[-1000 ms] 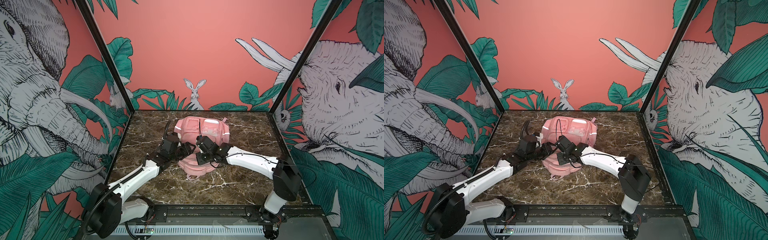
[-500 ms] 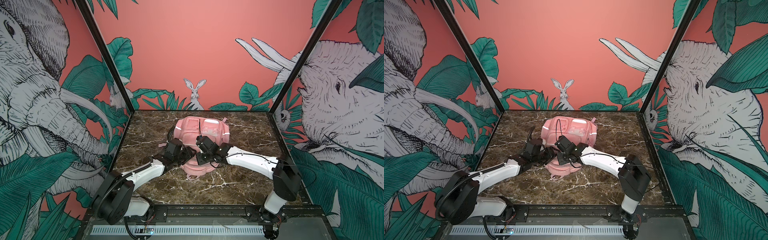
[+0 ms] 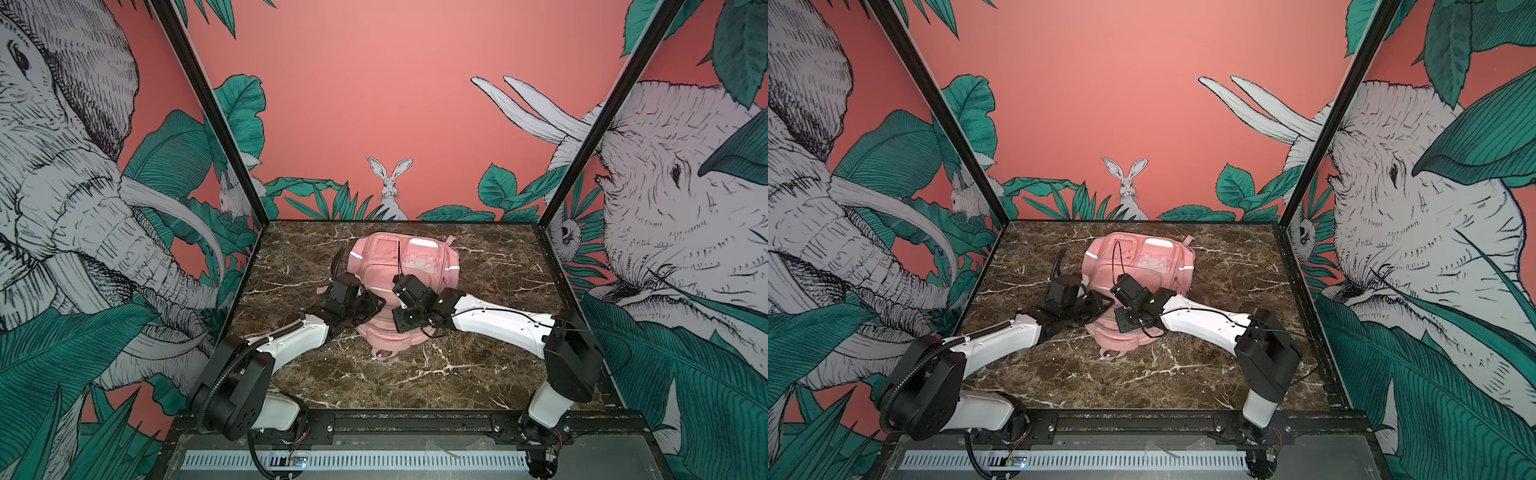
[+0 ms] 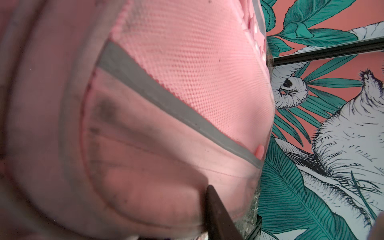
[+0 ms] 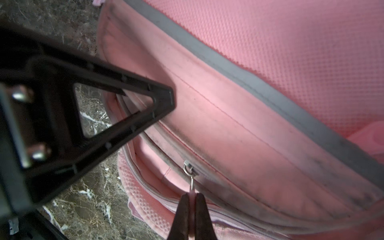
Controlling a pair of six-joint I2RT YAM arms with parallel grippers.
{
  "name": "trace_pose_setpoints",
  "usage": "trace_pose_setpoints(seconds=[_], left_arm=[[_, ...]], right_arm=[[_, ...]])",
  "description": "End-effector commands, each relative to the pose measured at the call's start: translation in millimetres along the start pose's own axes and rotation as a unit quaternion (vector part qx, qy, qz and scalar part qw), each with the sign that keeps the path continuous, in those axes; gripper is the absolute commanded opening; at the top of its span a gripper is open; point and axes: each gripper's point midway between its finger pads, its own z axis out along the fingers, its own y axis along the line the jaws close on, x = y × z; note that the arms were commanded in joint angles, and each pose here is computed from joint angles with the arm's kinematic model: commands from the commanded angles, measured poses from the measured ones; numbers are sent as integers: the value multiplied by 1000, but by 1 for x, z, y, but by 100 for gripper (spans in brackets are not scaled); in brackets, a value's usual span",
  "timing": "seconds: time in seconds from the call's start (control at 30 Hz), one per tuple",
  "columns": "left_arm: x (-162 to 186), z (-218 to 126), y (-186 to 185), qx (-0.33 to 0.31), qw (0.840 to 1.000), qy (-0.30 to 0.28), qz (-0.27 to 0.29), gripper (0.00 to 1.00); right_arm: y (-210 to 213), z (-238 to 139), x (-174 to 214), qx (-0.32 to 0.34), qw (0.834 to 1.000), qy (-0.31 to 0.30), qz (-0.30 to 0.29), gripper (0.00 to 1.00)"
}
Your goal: Pack the student bag
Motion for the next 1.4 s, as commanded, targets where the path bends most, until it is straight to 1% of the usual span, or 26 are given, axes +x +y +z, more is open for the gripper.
trace_pose_setpoints(seconds=[0.0, 0.1, 0.27, 0.3, 0.33, 0.5, 0.6, 0.7, 0.9, 0.97, 1.07, 1.2, 1.3, 1.37], left_arm=[[-23, -14, 7, -17, 999, -38, 13, 21], [-28, -20, 11, -24, 999, -39, 20, 17], [-39, -28, 19, -42, 997, -42, 41, 15], [-41, -28, 19, -43, 997, -39, 45, 15], [-43, -28, 21, -47, 997, -37, 46, 15], [-49, -22, 20, -49, 996, -19, 66, 14], [-46, -13, 14, -39, 996, 13, 78, 14], [-40, -6, 14, -41, 995, 40, 82, 14], [-33, -10, 20, -46, 994, 43, 84, 14], [-32, -13, 21, -48, 994, 42, 86, 14], [-31, -17, 24, -54, 994, 40, 91, 14], [-26, -16, 25, -48, 995, 42, 83, 14], [-23, -14, 25, -45, 995, 44, 83, 14], [-21, -12, 24, -44, 995, 45, 82, 14]], right_arm=[[-5, -15, 5, 13, 1000, -2, -16, 1], [-16, -18, 9, 25, 1000, 1, -16, 1], [-41, -17, 22, 53, 998, 18, -15, 1], [-45, -28, 18, 52, 999, 6, -12, 1], [-51, -29, 21, 57, 998, 8, -10, 0], [-86, -37, 24, 84, 996, 9, 11, 0], [-101, -38, 18, 86, 996, -2, 33, 1], [-108, -36, 9, 85, 995, -12, 48, 0], [-124, -21, -10, 90, 993, -18, 71, 0], [-130, -13, -10, 96, 992, -10, 76, 0], [-138, -12, -16, 101, 991, -14, 82, 0], [-142, -10, -16, 99, 991, -12, 89, 0], [-140, -5, -13, 92, 991, -8, 93, 2], [-139, -2, -12, 88, 991, -6, 96, 6]])
